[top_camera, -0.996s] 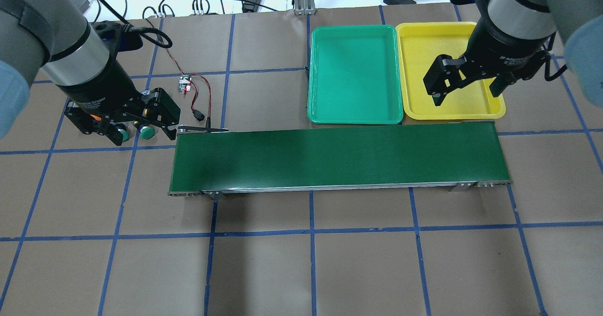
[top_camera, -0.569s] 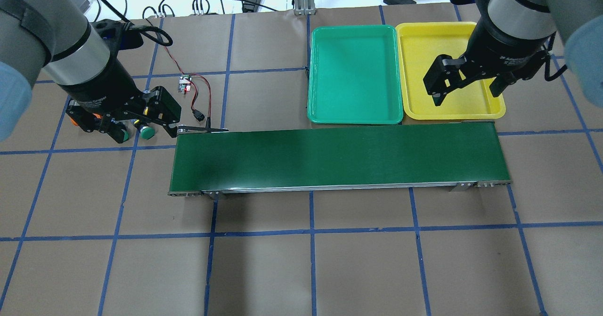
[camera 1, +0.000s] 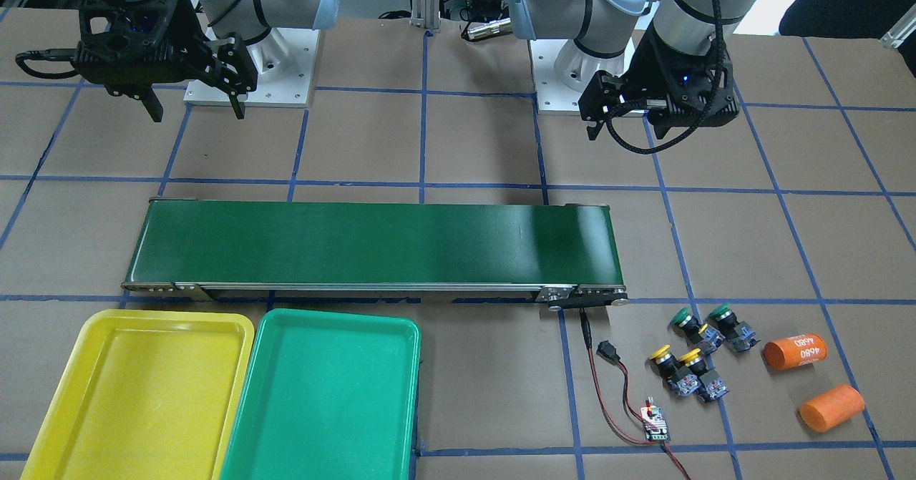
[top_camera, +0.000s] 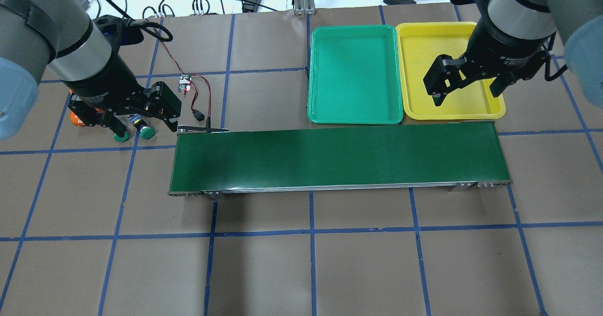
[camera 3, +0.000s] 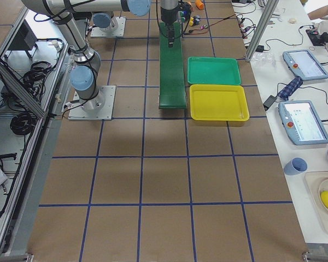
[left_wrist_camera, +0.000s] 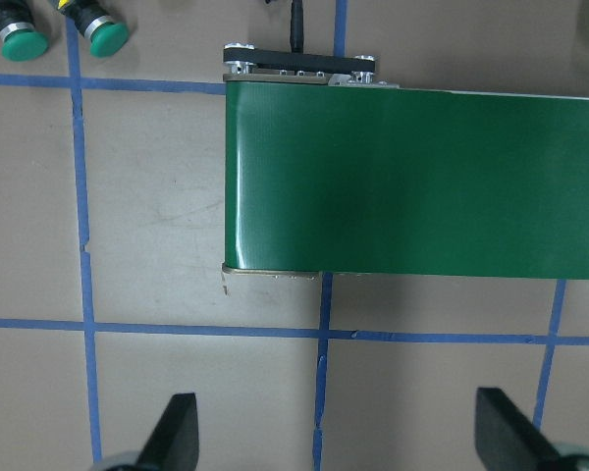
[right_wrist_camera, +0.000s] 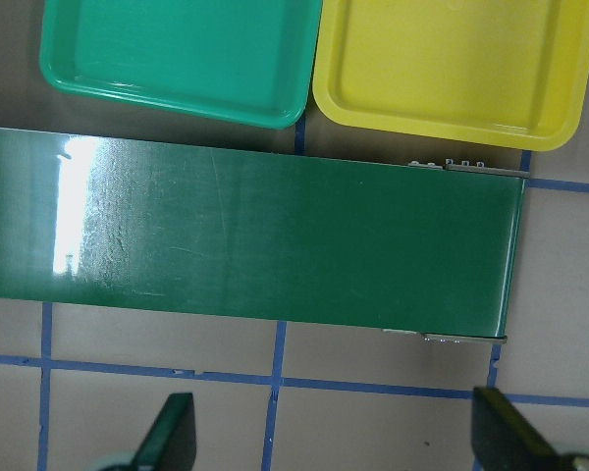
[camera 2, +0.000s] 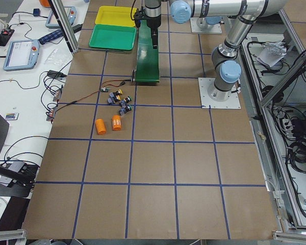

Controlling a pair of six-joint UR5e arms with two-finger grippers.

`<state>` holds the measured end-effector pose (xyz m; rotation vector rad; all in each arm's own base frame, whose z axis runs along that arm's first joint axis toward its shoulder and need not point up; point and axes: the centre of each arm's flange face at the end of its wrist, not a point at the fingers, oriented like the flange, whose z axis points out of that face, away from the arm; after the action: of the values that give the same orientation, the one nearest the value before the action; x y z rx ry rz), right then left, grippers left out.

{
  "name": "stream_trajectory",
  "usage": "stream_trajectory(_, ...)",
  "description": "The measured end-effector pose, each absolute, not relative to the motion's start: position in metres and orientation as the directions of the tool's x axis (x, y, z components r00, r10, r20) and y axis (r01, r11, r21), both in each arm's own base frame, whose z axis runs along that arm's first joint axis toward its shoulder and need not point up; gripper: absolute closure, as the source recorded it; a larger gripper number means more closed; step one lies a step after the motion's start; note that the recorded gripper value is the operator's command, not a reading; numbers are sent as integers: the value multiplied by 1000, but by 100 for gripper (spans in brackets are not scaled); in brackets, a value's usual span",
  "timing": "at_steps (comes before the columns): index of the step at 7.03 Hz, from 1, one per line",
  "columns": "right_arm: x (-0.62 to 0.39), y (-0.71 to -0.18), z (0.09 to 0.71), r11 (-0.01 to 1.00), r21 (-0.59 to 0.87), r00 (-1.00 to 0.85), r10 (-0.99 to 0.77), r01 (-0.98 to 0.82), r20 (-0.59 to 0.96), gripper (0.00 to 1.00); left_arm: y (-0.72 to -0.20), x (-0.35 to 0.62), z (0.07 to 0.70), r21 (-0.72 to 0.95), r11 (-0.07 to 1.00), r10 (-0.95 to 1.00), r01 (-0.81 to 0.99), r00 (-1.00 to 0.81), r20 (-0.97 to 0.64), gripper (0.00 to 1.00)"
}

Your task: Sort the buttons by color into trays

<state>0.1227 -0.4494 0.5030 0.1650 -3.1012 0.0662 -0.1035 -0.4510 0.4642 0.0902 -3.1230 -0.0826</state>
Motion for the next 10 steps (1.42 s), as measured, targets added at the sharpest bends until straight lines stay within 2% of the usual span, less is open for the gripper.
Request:
stream_trajectory(6, 123, -448, 504, 993, -42, -994, -105, -107, 38, 0, -470, -66, 471, -30, 993, -114, -114, -993, 10, 0)
stream_trajectory(10, 123, -448, 504, 993, -42, -994, -105, -107, 37, 0, -502, 24, 458, -30, 982, -187, -187, -982, 6, 0)
